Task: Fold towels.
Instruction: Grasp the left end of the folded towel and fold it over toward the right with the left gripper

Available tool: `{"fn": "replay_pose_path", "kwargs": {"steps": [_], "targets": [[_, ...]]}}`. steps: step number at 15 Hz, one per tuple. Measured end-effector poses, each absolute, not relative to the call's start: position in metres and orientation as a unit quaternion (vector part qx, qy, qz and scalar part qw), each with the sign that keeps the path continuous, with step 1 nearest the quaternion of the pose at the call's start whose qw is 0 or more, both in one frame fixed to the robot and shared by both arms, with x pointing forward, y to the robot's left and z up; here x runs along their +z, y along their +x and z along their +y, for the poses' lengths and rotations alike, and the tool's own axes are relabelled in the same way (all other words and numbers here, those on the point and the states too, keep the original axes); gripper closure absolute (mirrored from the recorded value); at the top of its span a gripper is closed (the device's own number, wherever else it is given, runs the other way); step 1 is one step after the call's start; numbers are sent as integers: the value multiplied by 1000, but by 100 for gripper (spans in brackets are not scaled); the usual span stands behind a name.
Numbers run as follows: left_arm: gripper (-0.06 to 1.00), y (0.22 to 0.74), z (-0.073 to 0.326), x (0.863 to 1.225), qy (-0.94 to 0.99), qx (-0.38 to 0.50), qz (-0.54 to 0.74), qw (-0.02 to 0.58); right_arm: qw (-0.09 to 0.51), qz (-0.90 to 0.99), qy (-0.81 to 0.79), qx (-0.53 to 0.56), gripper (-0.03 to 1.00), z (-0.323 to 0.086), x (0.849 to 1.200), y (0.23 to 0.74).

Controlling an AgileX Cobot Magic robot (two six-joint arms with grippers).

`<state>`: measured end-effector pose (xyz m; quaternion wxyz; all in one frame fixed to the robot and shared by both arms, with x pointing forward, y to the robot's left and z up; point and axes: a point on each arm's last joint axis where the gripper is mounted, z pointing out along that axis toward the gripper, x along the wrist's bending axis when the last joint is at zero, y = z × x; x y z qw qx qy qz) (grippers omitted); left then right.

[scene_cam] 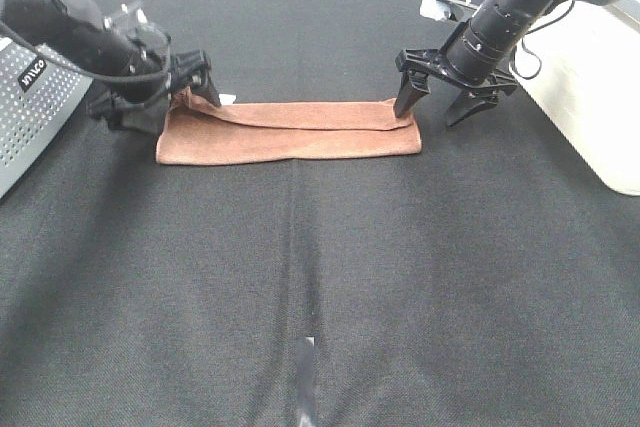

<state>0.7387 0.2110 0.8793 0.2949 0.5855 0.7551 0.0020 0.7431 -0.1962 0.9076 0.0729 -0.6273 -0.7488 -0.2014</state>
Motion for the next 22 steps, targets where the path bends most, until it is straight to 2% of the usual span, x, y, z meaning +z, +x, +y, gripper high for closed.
{"fn": "replay_pose_path", "kwargs": {"steps": [6, 10, 15, 16, 19, 22], "targets": [[4, 740, 210, 878, 577, 0, 759, 301, 73, -749, -627, -201, 20, -196, 908, 743], [35, 742, 209, 875, 555, -10, 770, 315, 73, -749, -627, -201, 20, -196, 908, 743], [86, 740, 208, 874, 557, -18, 770, 310, 73, -749, -627, -201, 20, -196, 908, 743], [89, 740, 208, 874, 561, -19, 768, 309, 73, -749, -627, -201, 20, -196, 908, 743], [89, 739, 209, 874, 575, -9, 760, 302, 73, -749, -627, -202, 20, -196, 909, 743], [89, 738, 217, 903, 622, 47, 728, 283, 58, -750, -622, -218, 20, -196, 934, 741]]}}
